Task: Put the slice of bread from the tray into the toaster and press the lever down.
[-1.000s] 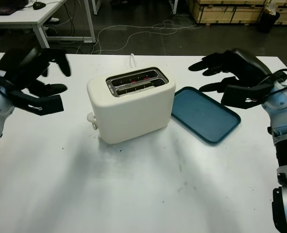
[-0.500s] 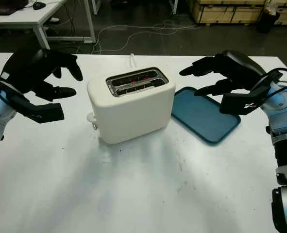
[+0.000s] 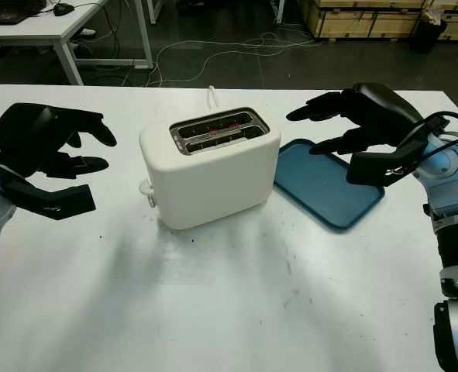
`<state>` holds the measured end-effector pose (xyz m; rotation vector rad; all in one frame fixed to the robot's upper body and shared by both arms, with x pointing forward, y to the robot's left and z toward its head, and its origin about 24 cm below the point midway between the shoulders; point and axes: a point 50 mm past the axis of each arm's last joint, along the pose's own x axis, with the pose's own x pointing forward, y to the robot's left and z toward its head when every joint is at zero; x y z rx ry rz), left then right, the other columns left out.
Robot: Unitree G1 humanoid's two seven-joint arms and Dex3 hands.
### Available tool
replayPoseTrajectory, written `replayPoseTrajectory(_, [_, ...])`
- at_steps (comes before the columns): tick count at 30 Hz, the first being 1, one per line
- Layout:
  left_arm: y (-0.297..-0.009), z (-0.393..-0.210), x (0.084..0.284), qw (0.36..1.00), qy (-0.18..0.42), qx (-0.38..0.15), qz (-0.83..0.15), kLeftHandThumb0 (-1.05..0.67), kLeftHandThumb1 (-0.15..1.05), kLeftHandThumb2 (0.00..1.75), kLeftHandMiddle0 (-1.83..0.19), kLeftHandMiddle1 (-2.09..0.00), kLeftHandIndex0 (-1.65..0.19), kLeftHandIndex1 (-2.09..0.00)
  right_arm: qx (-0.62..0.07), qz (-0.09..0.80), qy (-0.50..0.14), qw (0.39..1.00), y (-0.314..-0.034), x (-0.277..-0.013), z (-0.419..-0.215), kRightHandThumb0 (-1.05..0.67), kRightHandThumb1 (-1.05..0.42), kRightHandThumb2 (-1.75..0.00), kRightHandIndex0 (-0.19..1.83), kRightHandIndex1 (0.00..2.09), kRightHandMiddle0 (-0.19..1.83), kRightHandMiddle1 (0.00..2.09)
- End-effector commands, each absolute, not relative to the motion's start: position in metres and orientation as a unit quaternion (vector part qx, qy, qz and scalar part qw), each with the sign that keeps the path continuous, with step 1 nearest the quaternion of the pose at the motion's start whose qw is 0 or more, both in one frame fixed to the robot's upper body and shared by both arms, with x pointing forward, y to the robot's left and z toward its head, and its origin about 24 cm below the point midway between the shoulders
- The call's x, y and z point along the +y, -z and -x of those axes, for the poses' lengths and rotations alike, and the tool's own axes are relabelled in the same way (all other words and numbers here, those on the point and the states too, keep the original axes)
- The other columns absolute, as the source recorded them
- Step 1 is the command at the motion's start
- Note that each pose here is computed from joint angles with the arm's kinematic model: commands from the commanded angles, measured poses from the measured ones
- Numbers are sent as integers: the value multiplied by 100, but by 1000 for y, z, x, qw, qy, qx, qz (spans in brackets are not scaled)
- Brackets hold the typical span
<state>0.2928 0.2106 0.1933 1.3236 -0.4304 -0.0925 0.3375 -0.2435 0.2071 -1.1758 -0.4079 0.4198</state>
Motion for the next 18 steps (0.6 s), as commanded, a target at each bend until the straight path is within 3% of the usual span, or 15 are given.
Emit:
replayPoseTrajectory(1, [-196, -293, 209, 769, 43, -200, -606, -54, 69, 21, -75, -123, -84, -73, -187, 556, -190, 787, -208, -246, -337, -35, -76, 0, 85, 1, 76, 0])
replayPoseTrajectory(18, [-197, -296, 207, 770, 45, -203, -603, -53, 71, 13, -77, -123, -85, -75, -193, 553, -193, 787, -209, -246, -337, -36, -75, 0, 87, 1, 78, 1])
